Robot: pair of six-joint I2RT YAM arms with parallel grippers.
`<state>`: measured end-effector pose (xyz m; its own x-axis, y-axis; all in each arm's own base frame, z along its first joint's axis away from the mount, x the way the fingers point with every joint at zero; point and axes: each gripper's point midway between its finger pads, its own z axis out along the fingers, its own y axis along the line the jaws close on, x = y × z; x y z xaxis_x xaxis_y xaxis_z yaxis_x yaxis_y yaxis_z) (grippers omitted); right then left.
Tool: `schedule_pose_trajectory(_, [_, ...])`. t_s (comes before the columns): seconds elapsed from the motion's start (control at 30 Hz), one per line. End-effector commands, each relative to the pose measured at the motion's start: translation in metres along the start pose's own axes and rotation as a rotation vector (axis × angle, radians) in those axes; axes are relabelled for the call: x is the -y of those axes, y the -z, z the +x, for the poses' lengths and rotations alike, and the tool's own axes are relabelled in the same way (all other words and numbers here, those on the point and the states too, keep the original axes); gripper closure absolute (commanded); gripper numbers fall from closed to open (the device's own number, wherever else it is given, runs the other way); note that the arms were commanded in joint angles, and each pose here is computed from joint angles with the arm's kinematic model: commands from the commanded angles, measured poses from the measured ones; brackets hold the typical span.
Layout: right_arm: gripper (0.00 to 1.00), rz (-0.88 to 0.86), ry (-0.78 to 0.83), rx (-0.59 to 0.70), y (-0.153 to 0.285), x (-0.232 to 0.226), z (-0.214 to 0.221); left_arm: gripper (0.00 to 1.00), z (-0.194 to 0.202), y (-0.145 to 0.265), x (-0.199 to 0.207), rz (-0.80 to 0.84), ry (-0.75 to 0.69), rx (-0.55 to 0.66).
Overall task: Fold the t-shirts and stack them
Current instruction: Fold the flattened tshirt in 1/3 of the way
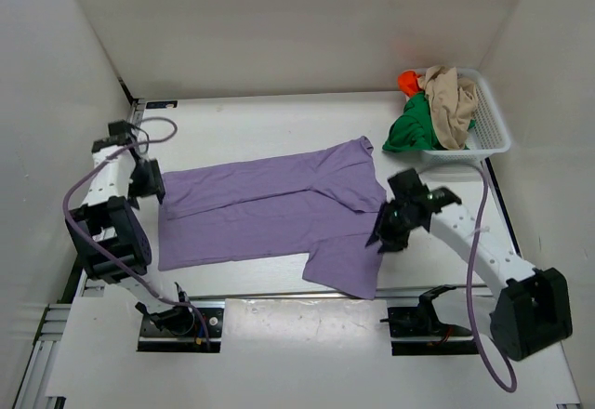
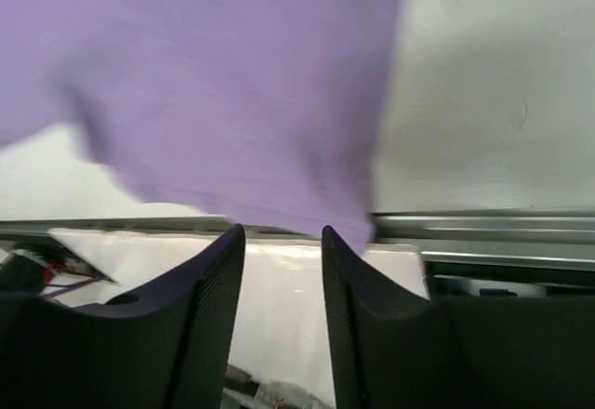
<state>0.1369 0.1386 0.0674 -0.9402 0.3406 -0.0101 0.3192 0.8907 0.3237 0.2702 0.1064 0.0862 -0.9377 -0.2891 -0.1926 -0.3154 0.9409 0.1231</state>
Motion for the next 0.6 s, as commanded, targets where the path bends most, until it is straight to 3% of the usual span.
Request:
schedule_pose_trajectory(0.0, [0.56,-0.004,0.111,0.155,0.039,-0.036,-0.059,0.31,-0.055,0.038,0.017,0.114,0.004,0.16])
schedule_pose_trajectory(0.17, [0.54,0.026,0.13,0.128,0.04,-0.051,-0.107,0.37,-0.037,0.003,0.048,0.245,-0.019,-0.092])
schedule_pose_trajectory(0.57, [0.53,-0.04,0.072,0.055,-0.001,-0.055,-0.155,0.35,-0.029,-0.039,0.05,0.148,-0.071,-0.18])
